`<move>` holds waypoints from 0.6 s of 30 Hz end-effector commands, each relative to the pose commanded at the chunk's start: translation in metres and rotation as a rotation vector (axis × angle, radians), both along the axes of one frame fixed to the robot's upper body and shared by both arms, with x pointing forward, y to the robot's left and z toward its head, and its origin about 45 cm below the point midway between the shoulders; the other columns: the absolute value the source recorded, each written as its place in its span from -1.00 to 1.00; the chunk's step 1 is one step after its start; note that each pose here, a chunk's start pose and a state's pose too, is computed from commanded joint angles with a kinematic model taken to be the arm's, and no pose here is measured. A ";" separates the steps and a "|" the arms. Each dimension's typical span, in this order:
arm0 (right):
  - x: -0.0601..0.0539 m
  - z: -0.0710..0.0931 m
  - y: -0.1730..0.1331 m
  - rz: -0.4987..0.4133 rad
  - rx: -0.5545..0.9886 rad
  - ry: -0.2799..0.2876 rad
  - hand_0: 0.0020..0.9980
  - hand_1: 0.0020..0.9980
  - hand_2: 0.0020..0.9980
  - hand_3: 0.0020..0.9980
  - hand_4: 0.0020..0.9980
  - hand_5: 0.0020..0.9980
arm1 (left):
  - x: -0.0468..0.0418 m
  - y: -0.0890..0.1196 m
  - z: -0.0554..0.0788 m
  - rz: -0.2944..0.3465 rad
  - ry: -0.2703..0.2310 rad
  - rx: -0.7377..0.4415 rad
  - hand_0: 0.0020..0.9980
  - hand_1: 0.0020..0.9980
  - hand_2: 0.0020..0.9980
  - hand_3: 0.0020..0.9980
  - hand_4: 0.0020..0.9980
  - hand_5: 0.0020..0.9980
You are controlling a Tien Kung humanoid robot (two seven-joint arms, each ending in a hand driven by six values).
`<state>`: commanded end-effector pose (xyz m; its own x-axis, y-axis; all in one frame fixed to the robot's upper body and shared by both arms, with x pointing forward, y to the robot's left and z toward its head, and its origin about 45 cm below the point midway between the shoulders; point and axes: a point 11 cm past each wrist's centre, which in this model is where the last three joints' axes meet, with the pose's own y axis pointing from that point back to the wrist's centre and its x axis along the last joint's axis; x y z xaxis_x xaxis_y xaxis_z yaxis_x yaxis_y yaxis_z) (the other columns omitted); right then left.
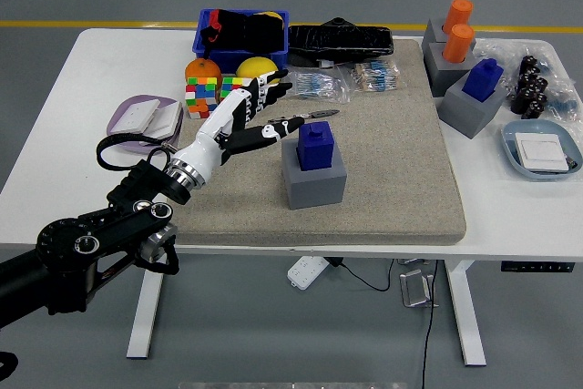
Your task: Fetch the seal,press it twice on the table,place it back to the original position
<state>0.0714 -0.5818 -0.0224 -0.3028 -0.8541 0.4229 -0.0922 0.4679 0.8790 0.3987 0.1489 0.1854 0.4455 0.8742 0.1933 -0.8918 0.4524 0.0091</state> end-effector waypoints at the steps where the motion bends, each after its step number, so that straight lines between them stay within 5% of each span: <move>1: 0.000 0.000 0.000 0.001 0.000 0.000 0.58 0.44 0.45 0.33 0.61 -0.02 | 0.0000 0.000 -0.001 -0.001 0.001 0.003 0.87 0.80 0.75 0.87 0.89 -0.52; 9: 0.000 0.000 0.000 0.007 -0.002 0.009 0.58 0.44 0.45 0.33 0.61 -0.02 | 0.0032 -0.003 -0.008 0.002 -0.006 0.064 0.87 0.81 0.75 0.87 0.90 -0.66; 10: 0.000 0.000 0.000 0.009 -0.002 0.009 0.58 0.44 0.46 0.33 0.61 -0.02 | 0.0040 -0.003 -0.009 0.003 -0.010 0.079 0.87 0.80 0.72 0.87 0.89 -1.00; 18: -0.001 0.000 -0.001 0.008 -0.003 0.010 0.58 0.44 0.45 0.33 0.61 -0.02 | 0.0039 0.000 -0.016 0.010 -0.004 0.118 0.87 0.78 0.68 0.87 0.88 -1.00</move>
